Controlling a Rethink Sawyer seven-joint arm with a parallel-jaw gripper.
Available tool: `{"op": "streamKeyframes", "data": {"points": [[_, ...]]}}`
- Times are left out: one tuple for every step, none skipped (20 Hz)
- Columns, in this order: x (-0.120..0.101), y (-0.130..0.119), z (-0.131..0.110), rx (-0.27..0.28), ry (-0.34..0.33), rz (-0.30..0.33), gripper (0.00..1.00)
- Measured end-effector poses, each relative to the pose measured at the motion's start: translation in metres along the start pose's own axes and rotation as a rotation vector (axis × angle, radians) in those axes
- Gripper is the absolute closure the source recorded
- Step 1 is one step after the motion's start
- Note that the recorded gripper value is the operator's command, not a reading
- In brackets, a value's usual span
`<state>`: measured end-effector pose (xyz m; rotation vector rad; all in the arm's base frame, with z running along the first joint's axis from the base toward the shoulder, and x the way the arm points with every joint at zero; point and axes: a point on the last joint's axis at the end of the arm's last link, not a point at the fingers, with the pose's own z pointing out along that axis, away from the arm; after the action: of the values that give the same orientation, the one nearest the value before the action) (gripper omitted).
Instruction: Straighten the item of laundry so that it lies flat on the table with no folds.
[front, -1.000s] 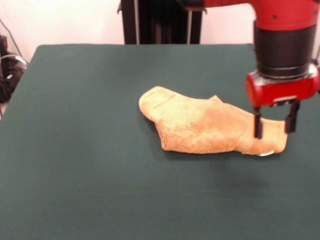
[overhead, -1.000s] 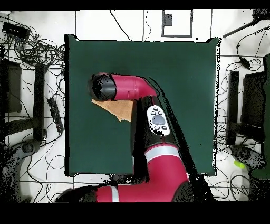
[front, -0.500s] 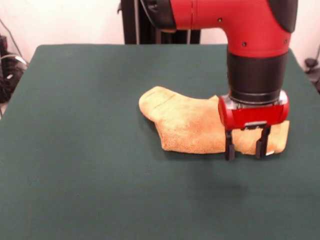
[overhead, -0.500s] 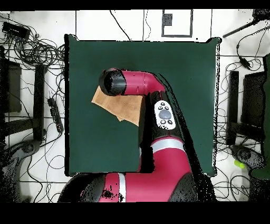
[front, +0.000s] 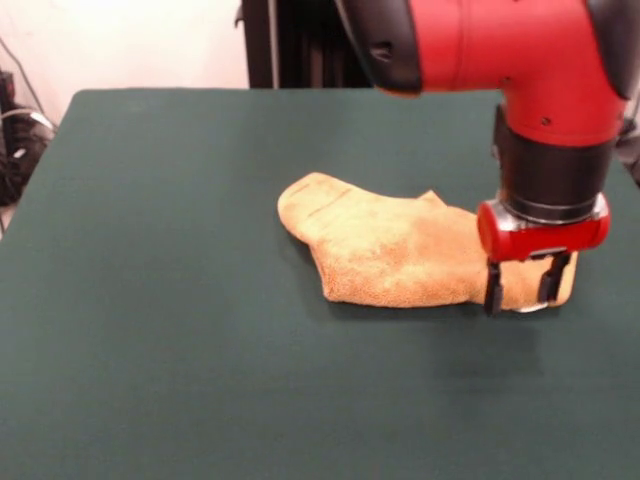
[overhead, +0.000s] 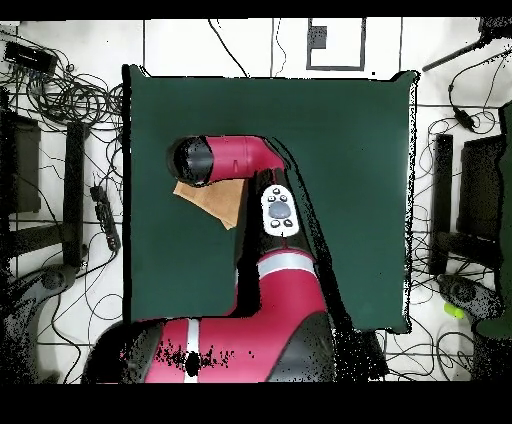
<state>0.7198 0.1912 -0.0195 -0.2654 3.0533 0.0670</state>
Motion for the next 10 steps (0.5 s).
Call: {"op": "streamKeyframes", "data": {"points": [[0.003,0.006,0.002,-0.006,0.04,-0.004,0.0],[0.005,0.008,0.002,-0.008,0.062,-0.005,0.0],[0.005,0.009,0.002,-0.009,0.071,-0.005,0.0],[0.006,0.009,0.001,-0.011,0.087,-0.005,0.0],[0.007,0.008,-0.002,-0.013,0.12,-0.003,0.0],[0.008,0.007,-0.003,-0.013,0.13,-0.002,0.0],[0.008,0.007,-0.004,-0.013,0.133,-0.002,0.0],[0.008,0.005,-0.008,-0.013,0.138,0.0,0.0],[0.007,0.004,-0.012,-0.012,0.135,0.001,0.0],[0.006,0.003,-0.016,-0.011,0.132,0.001,0.0]]}}
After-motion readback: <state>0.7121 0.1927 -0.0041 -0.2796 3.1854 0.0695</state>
